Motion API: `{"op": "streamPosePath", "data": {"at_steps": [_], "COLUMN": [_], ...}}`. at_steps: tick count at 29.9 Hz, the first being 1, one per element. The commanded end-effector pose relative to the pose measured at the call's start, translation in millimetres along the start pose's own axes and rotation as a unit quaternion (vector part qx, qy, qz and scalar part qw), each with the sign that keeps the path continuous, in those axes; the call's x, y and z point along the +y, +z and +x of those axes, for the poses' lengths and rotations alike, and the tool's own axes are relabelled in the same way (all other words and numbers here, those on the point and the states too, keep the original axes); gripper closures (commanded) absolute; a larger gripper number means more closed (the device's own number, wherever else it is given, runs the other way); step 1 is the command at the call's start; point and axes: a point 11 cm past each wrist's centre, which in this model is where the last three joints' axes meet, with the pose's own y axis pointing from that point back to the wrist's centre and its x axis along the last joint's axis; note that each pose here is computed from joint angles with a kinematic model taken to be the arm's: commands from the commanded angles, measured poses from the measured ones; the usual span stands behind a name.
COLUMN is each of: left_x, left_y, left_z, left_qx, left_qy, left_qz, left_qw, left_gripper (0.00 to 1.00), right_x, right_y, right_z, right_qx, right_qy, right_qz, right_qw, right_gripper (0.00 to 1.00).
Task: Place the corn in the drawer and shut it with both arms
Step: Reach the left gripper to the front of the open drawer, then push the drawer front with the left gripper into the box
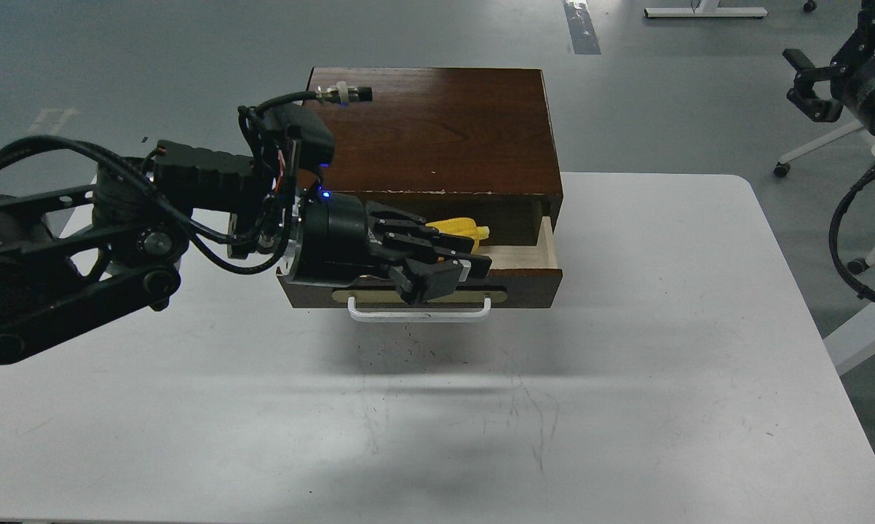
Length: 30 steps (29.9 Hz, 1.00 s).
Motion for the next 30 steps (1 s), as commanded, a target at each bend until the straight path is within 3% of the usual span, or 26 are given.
{"op": "streamPosePath", "data": {"at_steps": [1, 5, 8, 30], "left_x": [-7.7, -13.8, -21.7, -7.5], "left_y": [1.1, -3.3, 1.2, -33.8], "left_z": [-23.1, -41.5, -43.9, -55.7], "left_qx": [-0.029, -0.064, -0.075, -0.125], "left_qy": [-0.042, -0.075, -0.080, -0.111], "left_qz": [0.007, 0.022, 0.014, 0.090], "left_qw": [0.999, 0.995, 0.994, 0.982], "left_gripper": [1.00, 1.00, 1.00, 1.00], "right_x": [11.8, 27.7, 25.5, 22.8], "right_y": [13.4, 37.9, 52.9, 47.4], "right_z": [10.5, 30.9, 23.7, 22.0], "right_qx": [-0.066, -0.111, -0.123, -0.120], "right_qy": [0.003, 0.042, 0.039, 0.036], "right_qz": [0.016, 0.019, 0.011, 0.018], "right_qw": [0.998, 0.993, 0.992, 0.992], "right_gripper": [0.00, 0.00, 0.00, 0.00]}}
